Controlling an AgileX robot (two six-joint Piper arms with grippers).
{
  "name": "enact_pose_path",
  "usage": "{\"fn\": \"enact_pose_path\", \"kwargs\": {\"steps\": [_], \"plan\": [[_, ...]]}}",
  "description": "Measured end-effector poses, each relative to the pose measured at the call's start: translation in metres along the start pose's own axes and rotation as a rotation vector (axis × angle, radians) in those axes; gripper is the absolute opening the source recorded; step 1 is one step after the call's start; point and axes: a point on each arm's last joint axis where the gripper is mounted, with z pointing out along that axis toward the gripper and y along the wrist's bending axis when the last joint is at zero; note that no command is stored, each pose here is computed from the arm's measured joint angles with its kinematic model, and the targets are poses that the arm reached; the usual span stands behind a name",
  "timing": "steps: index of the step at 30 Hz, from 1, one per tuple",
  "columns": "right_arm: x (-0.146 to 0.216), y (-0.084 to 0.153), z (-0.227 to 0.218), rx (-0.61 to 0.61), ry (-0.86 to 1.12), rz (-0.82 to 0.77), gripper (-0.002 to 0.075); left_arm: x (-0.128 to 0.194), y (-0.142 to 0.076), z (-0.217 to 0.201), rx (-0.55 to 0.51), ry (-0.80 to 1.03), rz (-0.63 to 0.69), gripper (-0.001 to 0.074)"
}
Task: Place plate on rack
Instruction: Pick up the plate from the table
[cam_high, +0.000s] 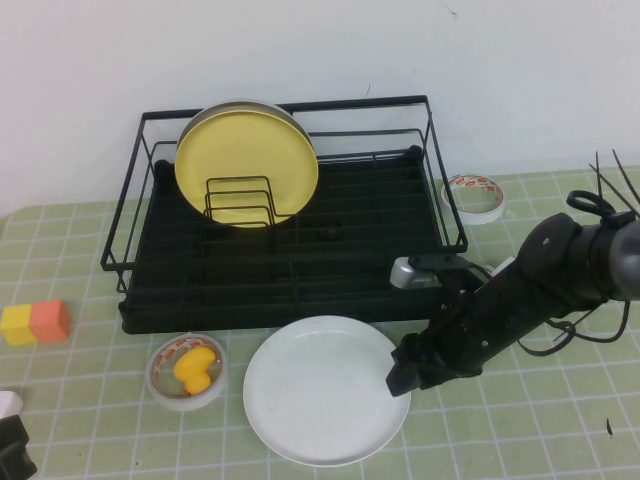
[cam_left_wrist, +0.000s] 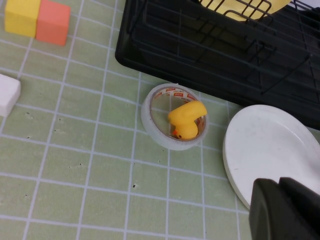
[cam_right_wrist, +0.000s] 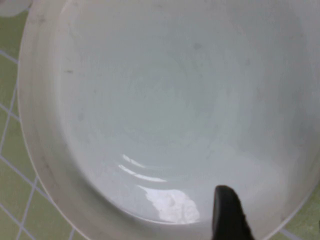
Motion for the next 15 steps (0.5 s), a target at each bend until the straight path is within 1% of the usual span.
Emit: {"fn": "enact_pose_path", "kwargs": {"steps": [4, 9, 13, 15], "plan": [[-0.002, -0.003, 0.000, 0.033, -0.014, 0.018, 0.0371, 0.000, 0.000, 0.000, 0.003, 0.001, -0.009, -0.0002], [-0.001, -0.009, 0.009, 0.043, -0.005, 0.044, 0.0370, 0.000, 0.000, 0.000, 0.005, 0.001, -0.013, -0.0002], [-0.001, -0.009, 0.014, 0.044, 0.002, 0.038, 0.0324, 0.000, -0.002, 0.000, 0.022, 0.004, -0.039, -0.0002], [-0.001, -0.008, 0.015, 0.044, 0.002, 0.032, 0.0281, 0.000, -0.002, 0.000, 0.026, 0.005, -0.042, -0.0002]]}}
